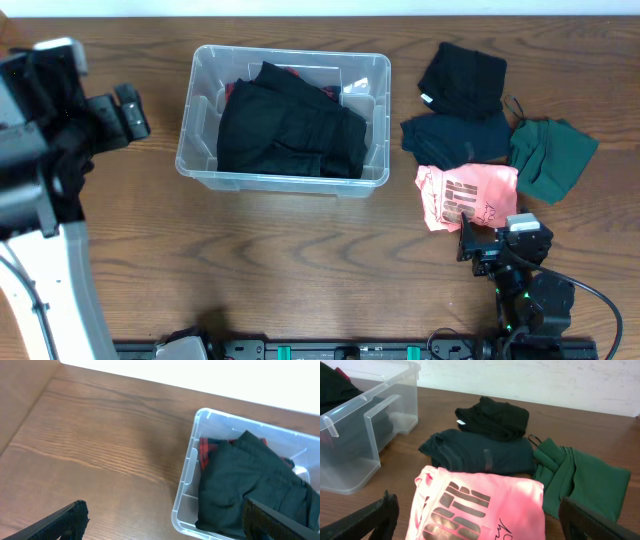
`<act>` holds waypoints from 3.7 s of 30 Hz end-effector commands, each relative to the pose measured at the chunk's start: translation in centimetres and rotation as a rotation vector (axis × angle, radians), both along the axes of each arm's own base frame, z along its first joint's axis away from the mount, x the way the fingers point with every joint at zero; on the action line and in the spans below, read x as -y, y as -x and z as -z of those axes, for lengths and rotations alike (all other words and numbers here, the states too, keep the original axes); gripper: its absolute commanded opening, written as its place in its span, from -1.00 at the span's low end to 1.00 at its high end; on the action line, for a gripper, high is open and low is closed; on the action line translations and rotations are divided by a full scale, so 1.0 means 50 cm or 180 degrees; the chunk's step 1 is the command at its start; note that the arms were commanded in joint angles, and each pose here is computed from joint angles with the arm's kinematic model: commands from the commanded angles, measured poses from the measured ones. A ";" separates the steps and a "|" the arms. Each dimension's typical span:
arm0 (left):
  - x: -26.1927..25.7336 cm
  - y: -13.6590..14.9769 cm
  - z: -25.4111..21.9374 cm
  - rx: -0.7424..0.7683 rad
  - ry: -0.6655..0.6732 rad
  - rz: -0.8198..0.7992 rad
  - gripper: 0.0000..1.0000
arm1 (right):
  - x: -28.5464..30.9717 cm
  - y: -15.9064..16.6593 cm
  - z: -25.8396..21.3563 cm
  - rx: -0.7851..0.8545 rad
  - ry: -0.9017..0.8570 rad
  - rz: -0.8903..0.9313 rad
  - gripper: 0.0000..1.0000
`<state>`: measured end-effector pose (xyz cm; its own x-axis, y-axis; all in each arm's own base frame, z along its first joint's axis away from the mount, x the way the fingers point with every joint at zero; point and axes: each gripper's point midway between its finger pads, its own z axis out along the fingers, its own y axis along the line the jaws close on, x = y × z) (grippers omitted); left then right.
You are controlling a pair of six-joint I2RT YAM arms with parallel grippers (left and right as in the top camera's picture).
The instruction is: Pack container
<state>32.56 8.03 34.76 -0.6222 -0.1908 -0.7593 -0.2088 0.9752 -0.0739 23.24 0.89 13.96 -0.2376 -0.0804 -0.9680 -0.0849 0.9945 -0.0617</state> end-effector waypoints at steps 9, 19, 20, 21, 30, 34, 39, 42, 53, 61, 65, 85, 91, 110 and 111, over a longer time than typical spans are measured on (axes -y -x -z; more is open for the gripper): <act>-0.006 0.028 0.011 -0.0117 0.0113 -0.0153 0.96 | -0.068 0.009 -0.012 0.0016 -0.0459 -0.0535 0.98; -0.006 0.027 0.012 -0.0125 0.0116 -0.0153 0.96 | -0.098 0.006 -0.141 0.0593 -0.1439 -0.0763 0.98; -0.006 0.027 0.012 -0.0125 0.0116 -0.0153 0.96 | -0.096 0.006 -0.171 0.0745 -0.1475 -0.0776 0.99; -0.006 0.027 0.012 -0.0125 0.0115 -0.0154 0.96 | -0.094 0.006 -0.182 0.0793 -0.1484 -0.0772 0.98; -0.006 0.027 0.013 -0.0128 0.0116 -0.0154 0.96 | -0.083 -0.071 -0.272 0.0456 -0.1182 -0.0633 0.99; -0.006 0.027 0.013 -0.0127 0.0116 -0.0153 0.96 | -0.075 -0.162 -0.318 -0.0034 -0.1247 -0.0518 0.98; -0.006 0.027 0.013 -0.0128 0.0116 -0.0154 0.96 | -0.067 -0.272 -0.379 -0.0502 -0.0749 -0.0681 0.98; -0.006 0.027 0.013 -0.0128 0.0116 -0.0154 0.96 | -0.060 -0.320 -0.353 -0.0869 -0.0706 -0.0651 0.99; -0.006 0.027 0.013 -0.0127 0.0116 -0.0153 0.96 | 0.225 -0.369 -0.127 -0.1812 -0.1984 0.0717 0.99; -0.006 0.027 0.013 -0.0127 0.0116 -0.0153 0.96 | 0.418 -0.309 0.020 -0.2120 -0.2410 0.1347 0.98; -0.006 0.027 0.013 -0.0127 0.0116 -0.0153 0.96 | 0.428 -0.300 0.104 -0.2407 -0.2462 0.1350 0.98; -0.006 0.027 0.013 -0.0127 0.0116 -0.0153 0.96 | 0.409 -0.265 0.323 -0.3036 -0.2795 0.1043 0.86; -0.006 0.027 0.013 -0.0128 0.0116 -0.0154 0.96 | 0.379 -0.254 0.355 -0.3167 -0.3015 0.0863 0.57; -0.006 0.027 0.013 -0.0127 0.0116 -0.0153 0.96 | 0.325 -0.302 0.166 -0.2542 -0.3489 0.0157 -0.97; -0.006 0.027 0.013 -0.0128 0.0116 -0.0154 0.96 | 0.316 -0.316 0.117 -0.2326 -0.3523 -0.0052 -0.98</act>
<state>31.21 8.00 34.10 -0.6472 -0.2301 -0.7268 -0.2378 0.9667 -0.0943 37.27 -16.93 1.72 -0.7355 0.6731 -0.0771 0.4250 0.5470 0.7212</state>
